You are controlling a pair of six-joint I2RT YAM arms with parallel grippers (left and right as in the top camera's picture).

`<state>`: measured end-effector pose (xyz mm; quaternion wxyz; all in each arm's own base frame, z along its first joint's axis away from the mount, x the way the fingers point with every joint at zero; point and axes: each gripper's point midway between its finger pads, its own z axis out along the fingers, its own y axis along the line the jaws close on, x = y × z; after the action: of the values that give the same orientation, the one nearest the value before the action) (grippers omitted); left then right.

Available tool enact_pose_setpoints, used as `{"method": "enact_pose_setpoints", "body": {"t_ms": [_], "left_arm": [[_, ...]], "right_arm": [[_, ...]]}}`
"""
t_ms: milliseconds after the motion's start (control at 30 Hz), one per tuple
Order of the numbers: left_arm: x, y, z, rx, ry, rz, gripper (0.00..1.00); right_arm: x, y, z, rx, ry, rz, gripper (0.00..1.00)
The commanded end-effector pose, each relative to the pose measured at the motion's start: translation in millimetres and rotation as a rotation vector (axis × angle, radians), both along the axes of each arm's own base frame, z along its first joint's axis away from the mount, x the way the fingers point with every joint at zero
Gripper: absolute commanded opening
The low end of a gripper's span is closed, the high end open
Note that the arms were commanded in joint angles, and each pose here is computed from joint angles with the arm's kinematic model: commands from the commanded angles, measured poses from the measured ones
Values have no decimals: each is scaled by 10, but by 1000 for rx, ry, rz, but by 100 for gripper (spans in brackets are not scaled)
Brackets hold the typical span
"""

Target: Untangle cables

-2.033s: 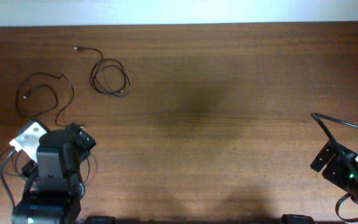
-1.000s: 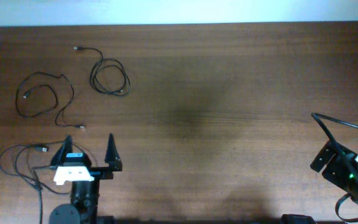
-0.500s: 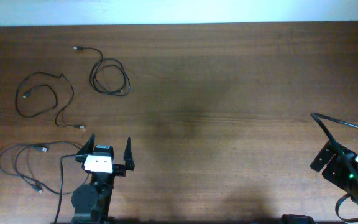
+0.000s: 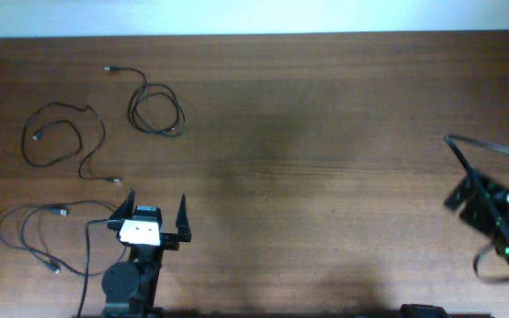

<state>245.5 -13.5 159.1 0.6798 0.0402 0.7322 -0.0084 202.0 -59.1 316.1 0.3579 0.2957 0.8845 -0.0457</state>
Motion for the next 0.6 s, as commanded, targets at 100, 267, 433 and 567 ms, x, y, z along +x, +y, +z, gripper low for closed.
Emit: {"method": "enact_pose_setpoints", "body": {"t_ms": [100,267,433,567], "left_arm": [[2,11,-23,17,0,6,99],[2,11,-23,17,0,6,99],[2,11,-23,17,0,6,99],[2,11,-23,17,0,6,99]], "right_arm": [[576,19,-58,-9,-394,33,98],[698,29,-500,-17,-543,45,98],[583,37,-1113,72,-591,-17,98],[524,44,-1452,75,-606,-18,98]]}}
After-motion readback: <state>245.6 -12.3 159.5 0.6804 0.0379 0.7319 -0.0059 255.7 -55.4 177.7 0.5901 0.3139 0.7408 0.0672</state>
